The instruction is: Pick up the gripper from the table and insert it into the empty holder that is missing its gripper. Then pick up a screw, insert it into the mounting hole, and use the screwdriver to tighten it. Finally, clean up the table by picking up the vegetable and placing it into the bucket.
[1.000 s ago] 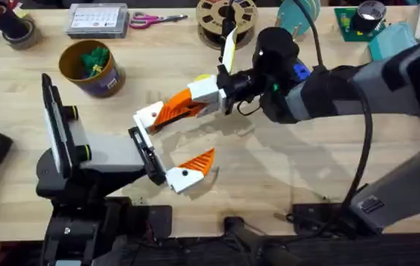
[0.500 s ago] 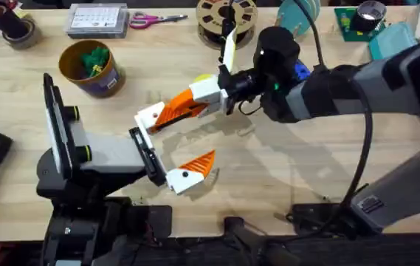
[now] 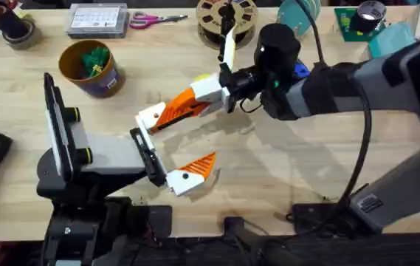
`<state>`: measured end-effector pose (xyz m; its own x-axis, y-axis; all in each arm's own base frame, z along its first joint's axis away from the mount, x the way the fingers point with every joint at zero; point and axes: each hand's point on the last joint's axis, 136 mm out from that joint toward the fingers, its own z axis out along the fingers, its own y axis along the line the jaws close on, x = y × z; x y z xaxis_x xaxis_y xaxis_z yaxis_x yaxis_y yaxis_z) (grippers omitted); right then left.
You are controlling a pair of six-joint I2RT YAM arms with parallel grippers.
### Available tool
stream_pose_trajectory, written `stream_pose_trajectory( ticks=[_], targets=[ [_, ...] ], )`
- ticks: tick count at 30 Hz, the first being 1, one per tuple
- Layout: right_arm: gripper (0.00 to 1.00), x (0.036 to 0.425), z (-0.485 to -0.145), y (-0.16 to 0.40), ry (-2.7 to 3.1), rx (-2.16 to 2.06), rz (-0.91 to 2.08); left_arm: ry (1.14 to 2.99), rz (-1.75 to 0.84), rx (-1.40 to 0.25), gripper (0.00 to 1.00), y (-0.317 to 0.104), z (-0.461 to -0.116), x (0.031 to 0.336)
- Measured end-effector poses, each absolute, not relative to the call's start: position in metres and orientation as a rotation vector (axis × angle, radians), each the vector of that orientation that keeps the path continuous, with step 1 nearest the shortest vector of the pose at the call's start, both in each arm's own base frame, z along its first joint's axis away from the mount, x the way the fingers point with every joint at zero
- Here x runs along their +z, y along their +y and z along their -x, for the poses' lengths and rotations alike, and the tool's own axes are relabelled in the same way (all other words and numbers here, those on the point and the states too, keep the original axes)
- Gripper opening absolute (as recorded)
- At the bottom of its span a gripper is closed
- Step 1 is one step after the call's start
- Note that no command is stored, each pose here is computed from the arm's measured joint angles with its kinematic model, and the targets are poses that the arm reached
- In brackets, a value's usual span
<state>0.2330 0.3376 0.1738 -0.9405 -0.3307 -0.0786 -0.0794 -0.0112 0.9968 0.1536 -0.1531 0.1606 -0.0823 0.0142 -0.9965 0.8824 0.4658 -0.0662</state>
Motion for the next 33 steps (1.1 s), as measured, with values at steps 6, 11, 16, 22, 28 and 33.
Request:
stream_pose_trajectory(
  ticks=[6, 11, 16, 22, 28, 33],
  targets=[
    [0.009, 0.1738, -0.2328, 0.3374, -2.072, -2.067, -0.439, 1.479, -0.831, -0.881, 0.985, -0.1533, -0.1534, 0.1606],
    [0.009, 0.1739, -0.2318, 0.3385, -2.071, -2.066, -0.441, 1.479, -0.831, -0.881, 0.985, -0.1533, -0.1534, 0.1606],
    [0.009, 0.1738, -0.2317, 0.3397, -2.073, -2.068, -0.438, 1.479, -0.831, -0.88, 0.985, -0.1532, -0.1535, 0.1606],
    [0.009, 0.1737, -0.2326, 0.3414, -2.081, -2.073, -0.43, 1.481, -0.825, -0.874, 0.986, -0.1525, -0.1547, 0.1606],
    [0.009, 0.1737, -0.2322, 0.3431, -2.083, -2.074, -0.428, 1.483, -0.82, -0.868, 0.985, -0.152, -0.1557, 0.1606],
    [0.009, 0.1732, -0.2326, 0.3435, -2.088, -2.076, -0.422, 1.484, -0.819, -0.867, 0.985, -0.1519, -0.1559, 0.1606]
  ],
)
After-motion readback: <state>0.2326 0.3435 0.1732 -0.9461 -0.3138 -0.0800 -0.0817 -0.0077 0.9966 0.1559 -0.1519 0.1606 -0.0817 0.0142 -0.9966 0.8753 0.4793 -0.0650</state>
